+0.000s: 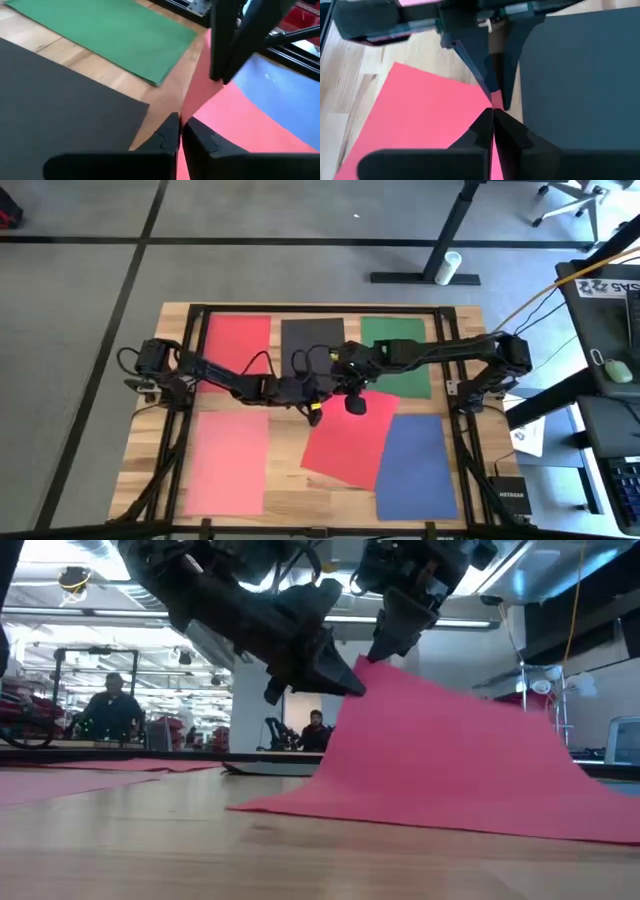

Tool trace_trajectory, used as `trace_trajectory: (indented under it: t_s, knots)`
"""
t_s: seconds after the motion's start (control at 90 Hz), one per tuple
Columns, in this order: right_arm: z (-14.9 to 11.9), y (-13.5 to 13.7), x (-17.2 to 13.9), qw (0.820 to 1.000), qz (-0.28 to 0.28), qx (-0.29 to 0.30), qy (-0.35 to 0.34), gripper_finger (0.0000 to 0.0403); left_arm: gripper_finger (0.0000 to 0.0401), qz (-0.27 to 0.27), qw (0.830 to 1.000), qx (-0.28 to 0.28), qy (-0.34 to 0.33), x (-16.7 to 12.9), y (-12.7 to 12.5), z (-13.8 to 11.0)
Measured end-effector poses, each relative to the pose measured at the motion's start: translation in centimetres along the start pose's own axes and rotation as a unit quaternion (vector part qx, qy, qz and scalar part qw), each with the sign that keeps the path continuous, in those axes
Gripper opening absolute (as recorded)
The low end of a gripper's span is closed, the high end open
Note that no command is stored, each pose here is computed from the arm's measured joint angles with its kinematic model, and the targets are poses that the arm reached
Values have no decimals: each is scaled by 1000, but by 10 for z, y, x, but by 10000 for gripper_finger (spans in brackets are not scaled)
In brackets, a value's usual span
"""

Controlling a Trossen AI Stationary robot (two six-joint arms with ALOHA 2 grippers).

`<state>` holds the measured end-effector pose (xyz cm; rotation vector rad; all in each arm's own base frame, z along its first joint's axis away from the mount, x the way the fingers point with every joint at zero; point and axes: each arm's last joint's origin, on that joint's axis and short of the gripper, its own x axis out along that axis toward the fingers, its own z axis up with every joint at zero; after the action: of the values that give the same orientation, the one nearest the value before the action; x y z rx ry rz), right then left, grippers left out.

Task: Organize paper
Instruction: Stack the red paper on the red paper at the top left of the table

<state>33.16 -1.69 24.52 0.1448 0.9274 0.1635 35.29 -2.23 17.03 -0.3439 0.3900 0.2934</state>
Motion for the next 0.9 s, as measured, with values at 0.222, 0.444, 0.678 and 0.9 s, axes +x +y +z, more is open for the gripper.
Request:
trace_trajectory:
  t_s: [0.222, 0.444, 0.678, 0.9]
  knots:
    - [14, 3, -11, 1000, 0, -6, -17, 1, 0, 28, 999, 22, 14, -19, 0, 12]
    - [32, 7, -33, 999, -26, -26, -16, 1, 0, 74, 996, 49, 33, -42, 3, 20]
    - [41, 10, -49, 998, -49, -30, -4, 1, 0, 147, 984, 77, 65, -71, 14, 27]
    - [41, 10, -50, 998, -50, -29, -3, 1, 0, 219, 968, 86, 81, -98, 30, 36]
